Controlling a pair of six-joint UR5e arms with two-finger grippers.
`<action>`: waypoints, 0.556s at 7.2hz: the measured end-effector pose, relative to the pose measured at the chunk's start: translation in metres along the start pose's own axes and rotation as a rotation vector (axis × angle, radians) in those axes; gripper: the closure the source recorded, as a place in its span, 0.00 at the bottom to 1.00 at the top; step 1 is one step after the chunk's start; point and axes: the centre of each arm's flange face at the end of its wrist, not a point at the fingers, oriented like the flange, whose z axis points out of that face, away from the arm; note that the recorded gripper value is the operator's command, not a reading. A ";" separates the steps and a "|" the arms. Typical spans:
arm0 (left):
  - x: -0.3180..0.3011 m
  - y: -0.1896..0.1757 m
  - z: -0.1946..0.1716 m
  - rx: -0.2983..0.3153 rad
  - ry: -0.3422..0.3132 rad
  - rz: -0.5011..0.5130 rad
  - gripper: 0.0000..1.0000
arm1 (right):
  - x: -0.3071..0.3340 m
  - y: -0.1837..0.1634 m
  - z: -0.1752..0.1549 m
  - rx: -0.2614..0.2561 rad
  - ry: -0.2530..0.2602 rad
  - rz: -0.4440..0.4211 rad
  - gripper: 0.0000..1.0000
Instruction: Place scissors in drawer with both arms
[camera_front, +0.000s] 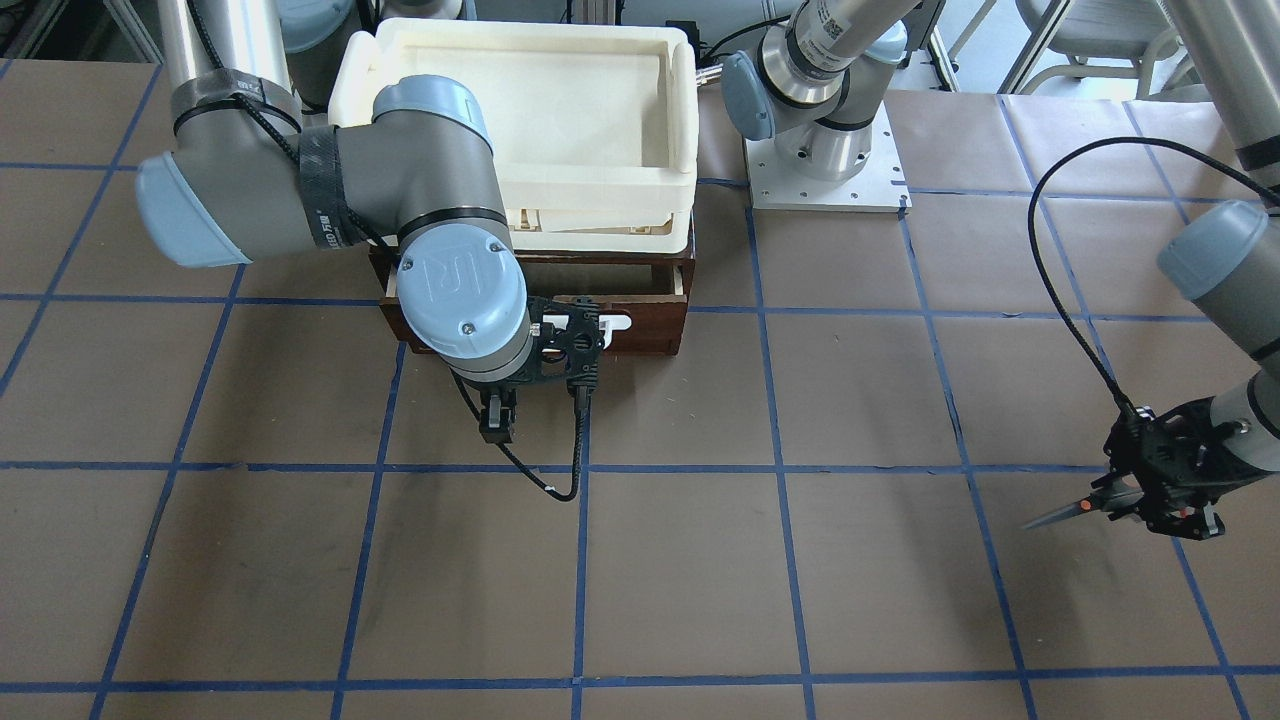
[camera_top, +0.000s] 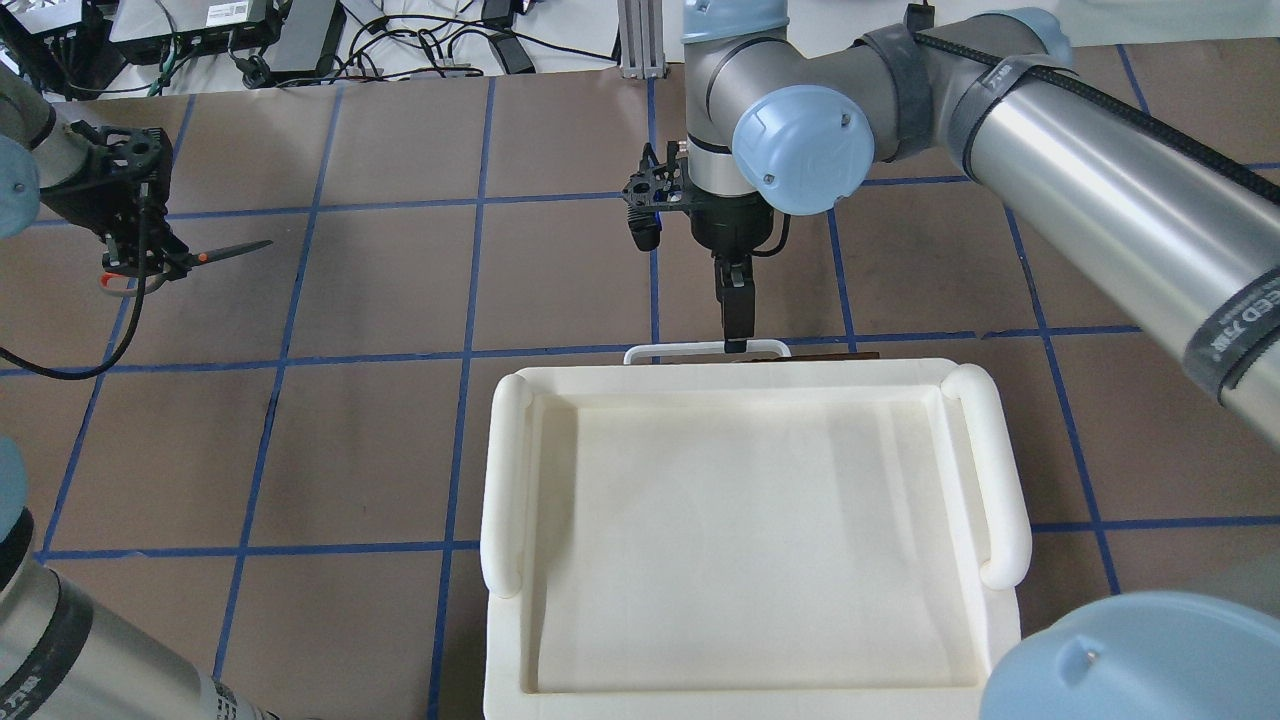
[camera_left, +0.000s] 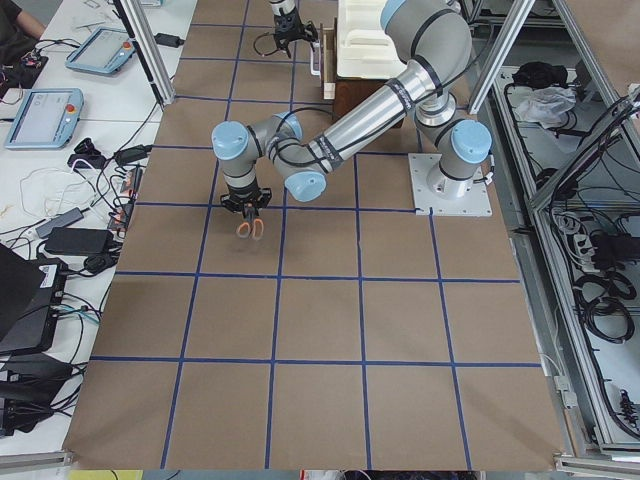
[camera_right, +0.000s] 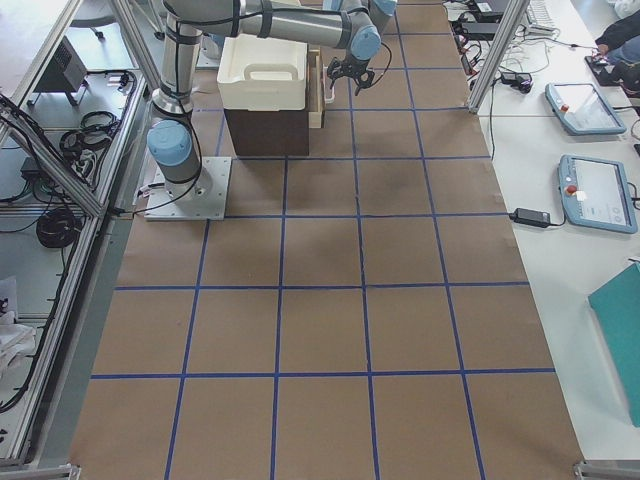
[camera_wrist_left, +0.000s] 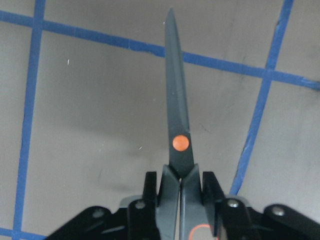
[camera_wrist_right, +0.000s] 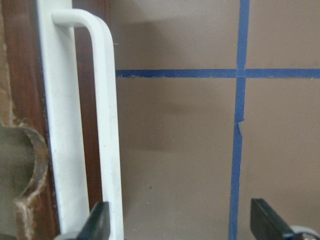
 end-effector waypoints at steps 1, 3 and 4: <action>0.010 -0.013 -0.018 0.004 0.018 0.003 1.00 | 0.000 -0.002 0.005 -0.002 -0.007 -0.004 0.00; 0.025 -0.032 -0.047 -0.006 0.016 0.021 1.00 | 0.003 -0.002 0.013 -0.007 -0.010 -0.015 0.00; 0.029 -0.041 -0.057 -0.011 0.009 0.034 1.00 | 0.006 -0.003 0.013 -0.006 0.008 -0.023 0.00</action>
